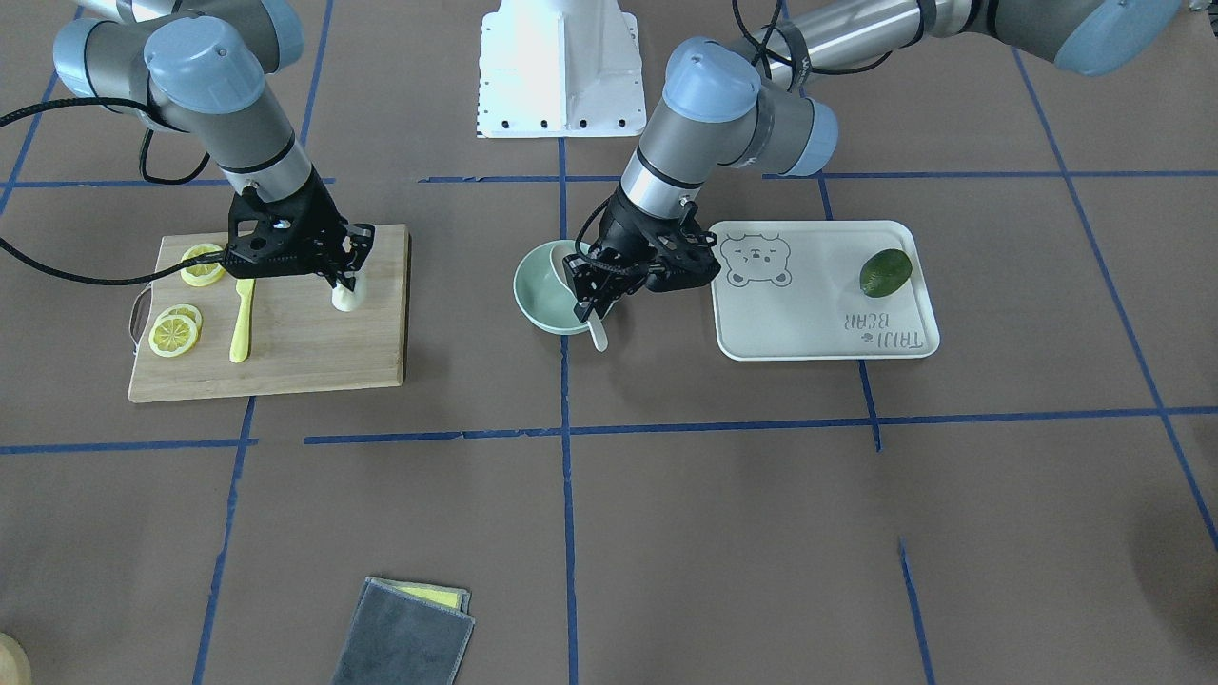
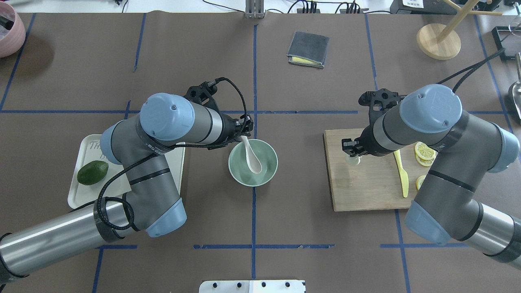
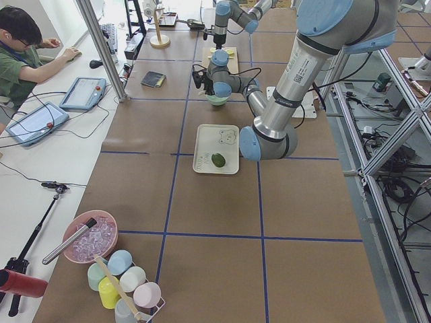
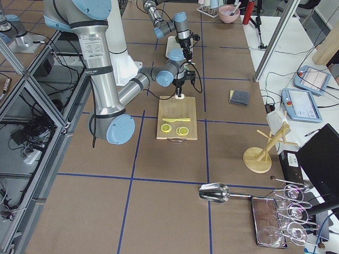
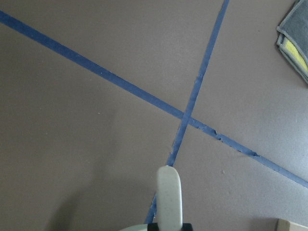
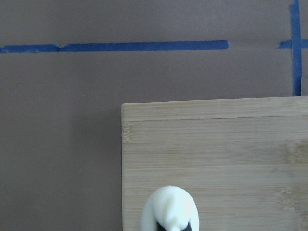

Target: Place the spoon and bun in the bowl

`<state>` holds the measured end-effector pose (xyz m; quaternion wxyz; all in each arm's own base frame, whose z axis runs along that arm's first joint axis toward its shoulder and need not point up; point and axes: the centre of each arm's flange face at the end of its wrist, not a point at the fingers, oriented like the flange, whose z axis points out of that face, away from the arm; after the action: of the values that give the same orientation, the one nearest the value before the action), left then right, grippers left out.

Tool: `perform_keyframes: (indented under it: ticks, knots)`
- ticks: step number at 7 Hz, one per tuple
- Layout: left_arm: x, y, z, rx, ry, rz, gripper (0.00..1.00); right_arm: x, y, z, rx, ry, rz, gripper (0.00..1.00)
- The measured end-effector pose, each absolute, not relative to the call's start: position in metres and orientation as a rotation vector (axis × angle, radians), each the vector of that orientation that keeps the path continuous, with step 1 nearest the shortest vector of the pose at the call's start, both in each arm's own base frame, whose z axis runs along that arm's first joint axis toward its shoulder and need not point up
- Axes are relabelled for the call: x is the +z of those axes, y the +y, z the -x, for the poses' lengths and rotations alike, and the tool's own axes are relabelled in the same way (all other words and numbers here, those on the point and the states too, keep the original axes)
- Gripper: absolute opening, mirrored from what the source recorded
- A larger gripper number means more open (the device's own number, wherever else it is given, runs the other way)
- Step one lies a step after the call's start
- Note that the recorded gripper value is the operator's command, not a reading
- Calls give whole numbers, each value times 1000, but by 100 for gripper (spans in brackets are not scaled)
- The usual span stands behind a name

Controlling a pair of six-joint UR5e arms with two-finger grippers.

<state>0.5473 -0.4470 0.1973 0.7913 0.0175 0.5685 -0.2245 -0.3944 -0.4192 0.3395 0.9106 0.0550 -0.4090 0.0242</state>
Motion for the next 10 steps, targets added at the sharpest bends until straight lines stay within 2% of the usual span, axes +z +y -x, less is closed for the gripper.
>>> perform_keyframes:
  ticks: [2,5,10]
  knots:
    - [191,-443,-541,-476,1233,-42,100,314,-428,389,55,-883,-140,0]
    - [186,-450,-488,-369,1116,-150,100,237,-436,397,40,-997,-209,0]
    - [281,-538,-311,-88,791,-386,100,163,-416,513,-3,-1020,-268,0]
